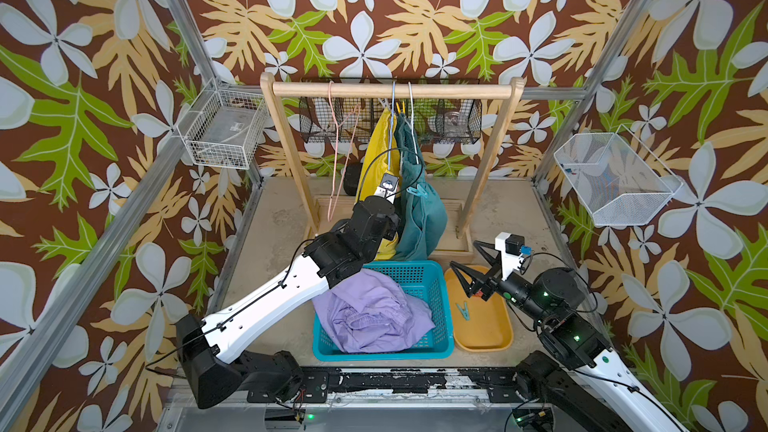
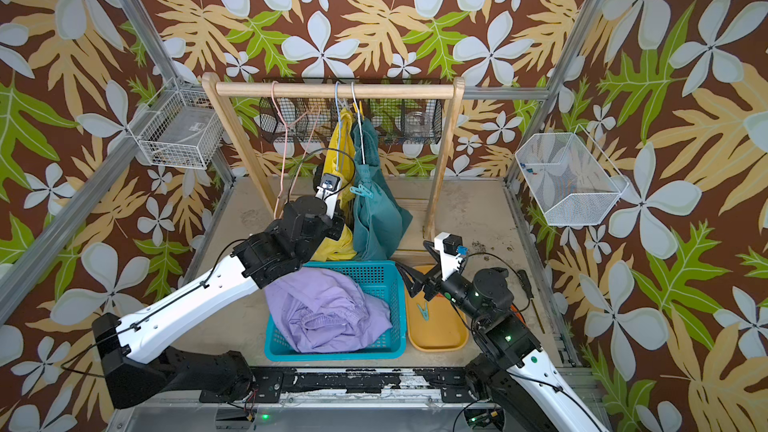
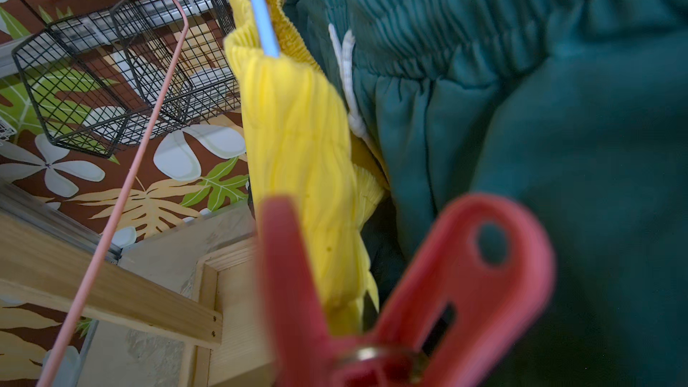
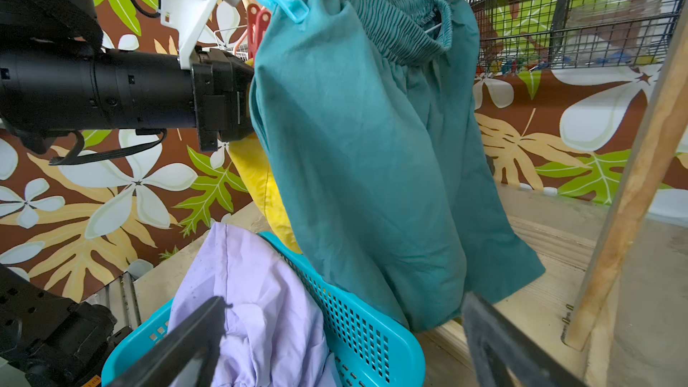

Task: Remove the clothespins securing shorts to the hanger
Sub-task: Pick up the hanger from the clothesline, then adjust the shorts in the basket.

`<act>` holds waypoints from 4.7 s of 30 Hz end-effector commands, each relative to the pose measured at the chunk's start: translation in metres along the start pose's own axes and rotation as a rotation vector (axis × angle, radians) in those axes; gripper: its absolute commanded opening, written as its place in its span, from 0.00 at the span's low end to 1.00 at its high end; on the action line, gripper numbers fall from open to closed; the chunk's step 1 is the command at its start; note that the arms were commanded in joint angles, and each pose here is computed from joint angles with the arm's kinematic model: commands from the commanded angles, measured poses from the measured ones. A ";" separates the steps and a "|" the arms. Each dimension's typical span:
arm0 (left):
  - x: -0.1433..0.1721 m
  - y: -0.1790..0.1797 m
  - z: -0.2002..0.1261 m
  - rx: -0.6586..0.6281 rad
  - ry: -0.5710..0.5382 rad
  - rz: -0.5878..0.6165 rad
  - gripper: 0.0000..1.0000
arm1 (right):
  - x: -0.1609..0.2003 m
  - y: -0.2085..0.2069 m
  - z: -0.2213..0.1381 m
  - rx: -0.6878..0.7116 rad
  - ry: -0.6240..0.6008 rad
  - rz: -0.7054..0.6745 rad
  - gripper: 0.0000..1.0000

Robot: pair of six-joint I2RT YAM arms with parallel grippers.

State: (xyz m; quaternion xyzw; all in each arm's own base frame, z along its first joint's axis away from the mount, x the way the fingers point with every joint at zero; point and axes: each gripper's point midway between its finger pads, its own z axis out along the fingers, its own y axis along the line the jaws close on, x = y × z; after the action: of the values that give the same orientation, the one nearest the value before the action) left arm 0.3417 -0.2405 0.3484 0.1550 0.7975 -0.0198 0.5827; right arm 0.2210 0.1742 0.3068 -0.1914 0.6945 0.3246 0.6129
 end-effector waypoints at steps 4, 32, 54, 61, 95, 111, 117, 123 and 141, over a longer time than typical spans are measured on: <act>-0.012 0.005 -0.006 -0.004 -0.030 -0.022 0.00 | -0.001 -0.002 -0.001 0.012 -0.008 -0.017 1.00; -0.062 0.069 -0.108 -0.016 -0.424 -0.151 0.00 | -0.011 0.025 -0.015 -0.131 -0.088 -0.055 1.00; -0.049 0.080 -0.184 0.071 -0.761 0.045 0.00 | 0.027 0.027 0.003 -0.198 -0.100 -0.017 1.00; -0.048 0.083 -0.188 0.059 -0.754 0.072 0.00 | 0.032 0.025 0.007 -0.184 -0.095 -0.017 1.00; 0.050 0.090 -0.156 -0.038 -0.569 0.201 0.00 | 0.051 0.017 0.012 -0.155 -0.061 -0.007 1.00; 0.032 0.104 -0.206 -0.085 -0.876 0.181 0.00 | 0.059 0.013 0.013 -0.145 -0.078 -0.009 1.00; 0.002 0.113 -0.219 -0.106 -0.924 0.129 0.00 | 0.058 0.018 0.015 -0.155 -0.076 -0.030 1.00; -0.038 0.114 -0.242 -0.063 -1.018 0.076 0.00 | 0.052 0.030 0.020 -0.171 -0.088 -0.062 1.00; -0.056 0.137 -0.326 0.066 -1.215 0.005 0.00 | 0.053 0.067 0.038 -0.262 -0.089 -0.084 1.00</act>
State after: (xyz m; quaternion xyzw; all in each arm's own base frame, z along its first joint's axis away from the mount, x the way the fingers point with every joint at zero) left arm 0.1113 -0.0604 0.5156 0.1402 0.3538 -0.0956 0.9198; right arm 0.1921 0.2566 0.2536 -0.2912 0.6283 0.3954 0.6034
